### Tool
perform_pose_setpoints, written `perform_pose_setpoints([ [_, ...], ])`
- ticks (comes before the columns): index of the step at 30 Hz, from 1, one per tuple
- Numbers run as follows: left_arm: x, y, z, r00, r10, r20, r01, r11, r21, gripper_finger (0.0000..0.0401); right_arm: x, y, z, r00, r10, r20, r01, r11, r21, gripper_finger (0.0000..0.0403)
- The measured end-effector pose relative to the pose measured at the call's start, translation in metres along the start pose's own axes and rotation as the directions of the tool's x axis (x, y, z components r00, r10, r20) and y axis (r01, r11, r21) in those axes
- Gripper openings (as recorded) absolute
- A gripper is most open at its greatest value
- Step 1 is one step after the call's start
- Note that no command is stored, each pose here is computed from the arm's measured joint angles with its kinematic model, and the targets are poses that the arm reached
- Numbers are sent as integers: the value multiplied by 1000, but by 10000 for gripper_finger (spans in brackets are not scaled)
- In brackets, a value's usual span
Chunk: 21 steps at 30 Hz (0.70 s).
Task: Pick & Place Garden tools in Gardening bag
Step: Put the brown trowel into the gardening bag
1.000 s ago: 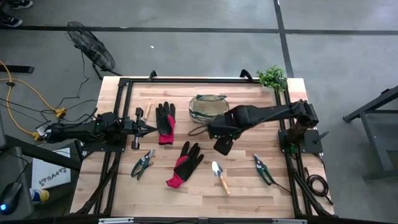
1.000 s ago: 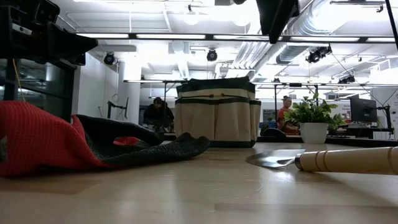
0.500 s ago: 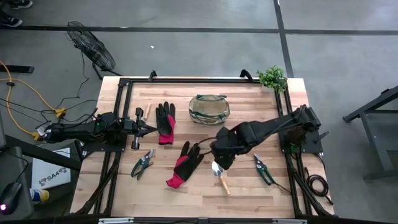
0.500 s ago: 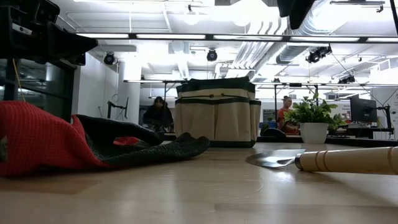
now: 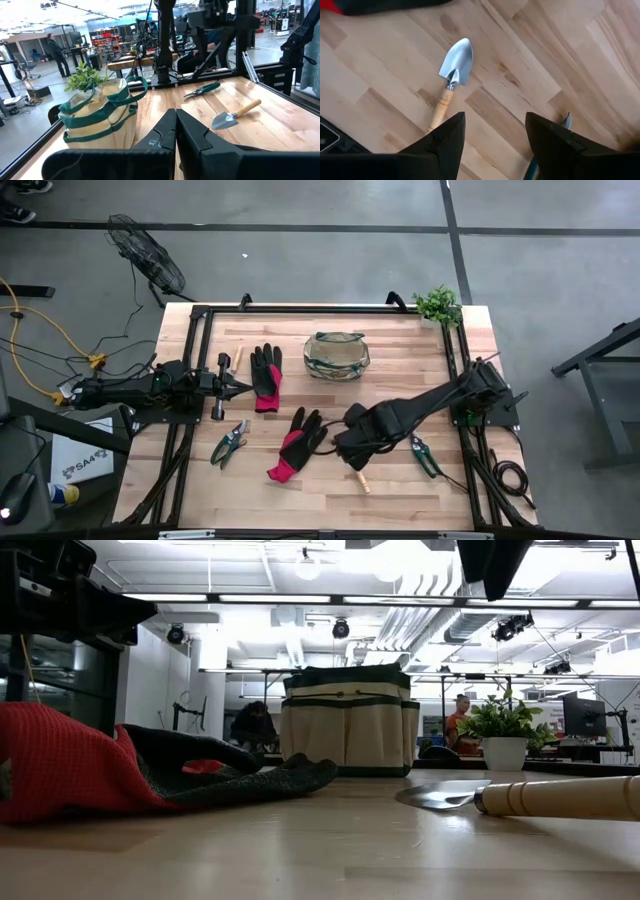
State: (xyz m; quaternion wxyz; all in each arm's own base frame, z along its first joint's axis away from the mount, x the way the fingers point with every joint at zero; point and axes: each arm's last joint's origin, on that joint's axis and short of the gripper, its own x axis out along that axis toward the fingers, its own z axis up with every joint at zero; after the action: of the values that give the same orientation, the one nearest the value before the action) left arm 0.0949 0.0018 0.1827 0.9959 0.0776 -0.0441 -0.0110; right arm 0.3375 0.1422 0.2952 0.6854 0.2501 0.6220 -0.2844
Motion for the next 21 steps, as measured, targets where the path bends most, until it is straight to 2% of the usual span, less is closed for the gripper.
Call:
perform_pose_setpoints([
  [12, 0, 0, 0, 1000, 0, 0, 0, 1000, 0, 1, 18, 11, 15, 1000, 29, 8, -29, 999, 46, 201],
  [21, 0, 0, 0, 1000, -1, 0, 1, 1000, 0, 1, 30, 21, 10, 1000, 28, -10, -27, 996, 91, 201],
])
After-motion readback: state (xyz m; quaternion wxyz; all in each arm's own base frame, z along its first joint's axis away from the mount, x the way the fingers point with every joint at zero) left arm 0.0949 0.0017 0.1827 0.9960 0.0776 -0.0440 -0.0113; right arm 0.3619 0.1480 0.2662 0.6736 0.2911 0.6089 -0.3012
